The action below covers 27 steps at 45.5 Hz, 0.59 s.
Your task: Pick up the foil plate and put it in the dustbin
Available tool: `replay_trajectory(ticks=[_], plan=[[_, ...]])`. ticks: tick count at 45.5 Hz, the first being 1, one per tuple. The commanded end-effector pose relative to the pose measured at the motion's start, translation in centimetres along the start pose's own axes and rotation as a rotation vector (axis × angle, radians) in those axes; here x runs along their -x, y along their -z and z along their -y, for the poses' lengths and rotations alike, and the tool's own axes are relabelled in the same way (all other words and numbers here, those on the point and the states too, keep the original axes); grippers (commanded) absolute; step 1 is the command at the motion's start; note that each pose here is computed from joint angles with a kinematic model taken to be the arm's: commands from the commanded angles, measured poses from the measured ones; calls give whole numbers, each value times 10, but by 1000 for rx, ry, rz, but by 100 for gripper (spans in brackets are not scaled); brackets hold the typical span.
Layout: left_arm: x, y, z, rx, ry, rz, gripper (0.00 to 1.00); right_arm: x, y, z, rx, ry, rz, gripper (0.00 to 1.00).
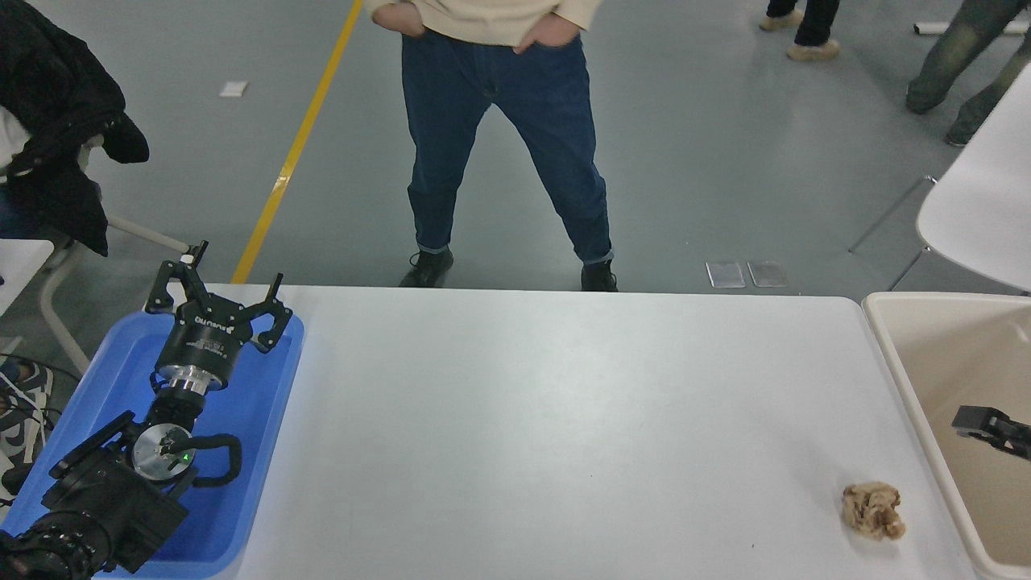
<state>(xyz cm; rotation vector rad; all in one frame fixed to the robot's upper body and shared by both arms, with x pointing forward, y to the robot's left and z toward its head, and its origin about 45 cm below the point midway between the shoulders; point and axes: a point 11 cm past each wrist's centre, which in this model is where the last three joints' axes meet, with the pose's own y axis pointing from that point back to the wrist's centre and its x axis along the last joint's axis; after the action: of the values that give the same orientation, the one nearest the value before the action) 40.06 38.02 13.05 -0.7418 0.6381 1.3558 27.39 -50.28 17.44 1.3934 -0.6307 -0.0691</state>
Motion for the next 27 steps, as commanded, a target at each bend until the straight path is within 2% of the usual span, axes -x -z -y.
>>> replay_trajectory(ticks=[1, 7, 20, 27], plan=[[1, 1, 1, -1, 2, -1, 100, -11, 46, -54, -21, 284, -161, 100], [1, 1, 1, -1, 2, -1, 100, -19, 88, -89, -53, 441, -236, 100], [0, 0, 0, -1, 0, 0, 100, -71, 160, -156, -209, 253, -248, 100], [-1, -1, -1, 2, -2, 0, 100, -88, 196, -196, -206, 154, -353, 100]])
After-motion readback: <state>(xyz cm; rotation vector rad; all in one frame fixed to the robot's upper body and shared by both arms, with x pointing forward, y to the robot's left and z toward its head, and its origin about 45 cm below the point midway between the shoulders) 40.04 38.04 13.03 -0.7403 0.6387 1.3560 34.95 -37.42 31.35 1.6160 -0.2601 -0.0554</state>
